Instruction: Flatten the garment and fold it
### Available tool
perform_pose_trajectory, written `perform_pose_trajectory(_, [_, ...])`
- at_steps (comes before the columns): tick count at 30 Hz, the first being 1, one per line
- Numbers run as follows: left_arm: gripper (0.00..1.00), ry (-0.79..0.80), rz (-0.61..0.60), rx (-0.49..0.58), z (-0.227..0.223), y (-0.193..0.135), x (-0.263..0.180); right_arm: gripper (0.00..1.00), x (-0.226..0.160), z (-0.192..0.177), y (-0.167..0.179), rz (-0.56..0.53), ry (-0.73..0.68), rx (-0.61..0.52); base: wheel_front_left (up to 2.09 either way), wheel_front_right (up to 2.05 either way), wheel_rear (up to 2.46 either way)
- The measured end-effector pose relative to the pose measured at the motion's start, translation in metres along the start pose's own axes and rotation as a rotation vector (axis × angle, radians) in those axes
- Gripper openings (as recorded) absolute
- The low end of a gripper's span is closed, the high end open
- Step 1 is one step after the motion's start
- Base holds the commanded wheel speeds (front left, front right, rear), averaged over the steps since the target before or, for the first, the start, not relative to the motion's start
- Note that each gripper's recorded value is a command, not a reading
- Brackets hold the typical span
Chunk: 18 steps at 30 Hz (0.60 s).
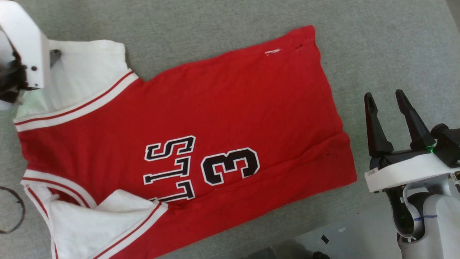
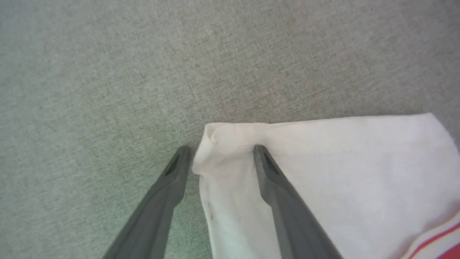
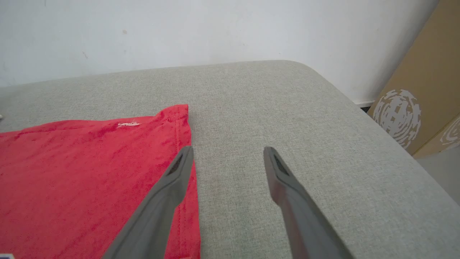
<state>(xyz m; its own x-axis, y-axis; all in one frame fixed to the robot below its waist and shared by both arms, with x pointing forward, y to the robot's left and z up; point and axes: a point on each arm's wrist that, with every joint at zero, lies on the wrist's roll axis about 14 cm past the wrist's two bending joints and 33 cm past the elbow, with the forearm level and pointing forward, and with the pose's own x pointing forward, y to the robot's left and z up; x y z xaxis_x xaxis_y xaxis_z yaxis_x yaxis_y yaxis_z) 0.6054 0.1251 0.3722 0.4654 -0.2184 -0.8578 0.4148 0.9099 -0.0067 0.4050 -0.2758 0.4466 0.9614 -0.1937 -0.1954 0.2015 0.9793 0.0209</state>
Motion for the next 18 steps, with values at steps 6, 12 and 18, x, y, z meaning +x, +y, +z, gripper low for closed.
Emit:
perform_pose_trajectory(6, [0.00, -0.058, -0.017, -0.003, 0.006, -0.007, -0.003, 1.00, -0.002, -0.001, -0.007, -0.022, 0.006, -0.001, 0.00, 0.00, 0.00])
perform_pose_trajectory(12, [0.00, -0.215, 0.025, 0.044, 0.012, -0.007, -0.022, 1.00, -0.002, 0.012, -0.006, 0.010, -0.007, -0.051, 0.00, 0.00, 0.00])
perform_pose_trajectory(18, [0.00, -0.416, 0.041, 0.082, 0.023, -0.019, -0.061, 1.00, 0.004, 0.017, -0.001, 0.096, 0.094, -0.149, 0.00, 0.00, 0.00])
